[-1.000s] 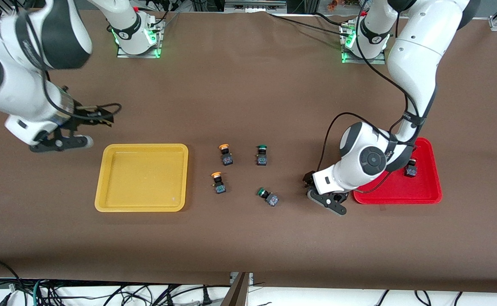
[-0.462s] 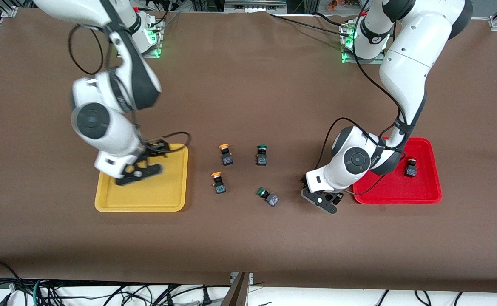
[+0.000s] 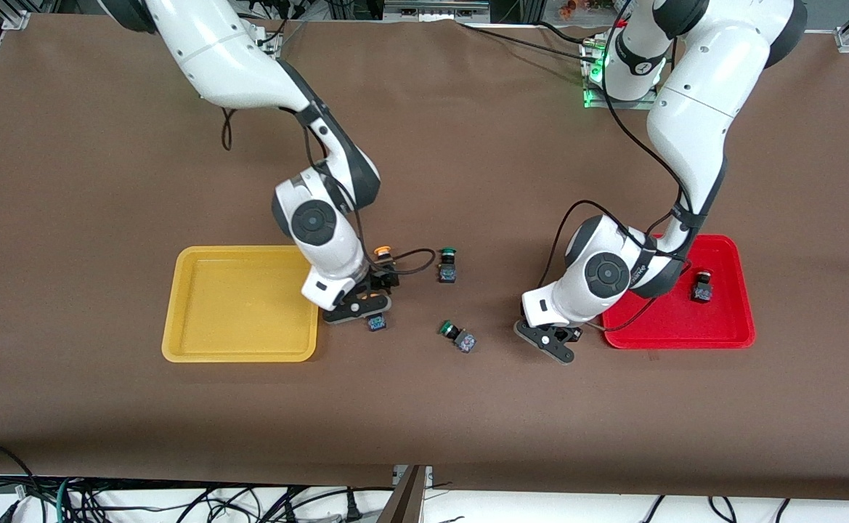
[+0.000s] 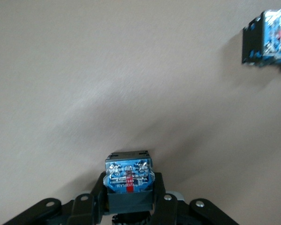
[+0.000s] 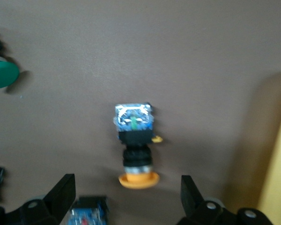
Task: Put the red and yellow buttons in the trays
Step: 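Place the red button in the red tray while the right gripper carries the yellow button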
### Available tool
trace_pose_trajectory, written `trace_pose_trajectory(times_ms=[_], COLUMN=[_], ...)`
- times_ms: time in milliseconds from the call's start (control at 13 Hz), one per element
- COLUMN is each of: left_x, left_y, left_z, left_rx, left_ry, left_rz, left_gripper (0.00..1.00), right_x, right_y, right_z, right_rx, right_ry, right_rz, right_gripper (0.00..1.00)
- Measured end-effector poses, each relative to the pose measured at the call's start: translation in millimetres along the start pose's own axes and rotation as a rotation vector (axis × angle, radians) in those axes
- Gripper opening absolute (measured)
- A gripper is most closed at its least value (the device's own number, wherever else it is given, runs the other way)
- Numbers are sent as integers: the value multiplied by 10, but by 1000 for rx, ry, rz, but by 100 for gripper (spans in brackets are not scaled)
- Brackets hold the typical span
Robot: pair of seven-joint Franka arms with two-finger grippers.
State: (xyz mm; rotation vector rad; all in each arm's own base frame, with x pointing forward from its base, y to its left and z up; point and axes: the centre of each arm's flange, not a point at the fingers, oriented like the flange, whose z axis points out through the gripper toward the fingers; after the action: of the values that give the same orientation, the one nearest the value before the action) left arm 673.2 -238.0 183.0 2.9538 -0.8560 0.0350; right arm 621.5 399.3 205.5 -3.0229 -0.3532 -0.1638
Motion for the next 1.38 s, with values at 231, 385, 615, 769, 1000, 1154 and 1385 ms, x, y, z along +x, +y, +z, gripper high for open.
trace_pose_trajectory(times_ms=[231,385,615,769,1000,1154,1385], left_x=[-182,-449,-988,-1362,-1769,-1851,-1834], left_y=[-402,-715,-865,-891,-987,-1095,-1124], left_z=[-719,-1064,-945,-651,-316,-297,-345], left_rx=[24,38,40,42,37,44,50], left_ry=[-119,-161,-208,-167,-140,-130,-114], left_rz=[-57,-109,-146,-162,-175,-173,-170], left_gripper=[42,42,42,42,42,42,56], right_x=[130,144,164,213,280,350,433], right_y=[37,58,107,136,314,491,921], right_z=[175,294,350,287,123,-108,-388], right_rx=[3,8,5,4,-19,-29,-46], right_ry=[24,45,55,58,3,-21,-73], right_rz=[17,19,24,29,26,-1,-68], right_gripper=[99,96,78,51,44,44,44])
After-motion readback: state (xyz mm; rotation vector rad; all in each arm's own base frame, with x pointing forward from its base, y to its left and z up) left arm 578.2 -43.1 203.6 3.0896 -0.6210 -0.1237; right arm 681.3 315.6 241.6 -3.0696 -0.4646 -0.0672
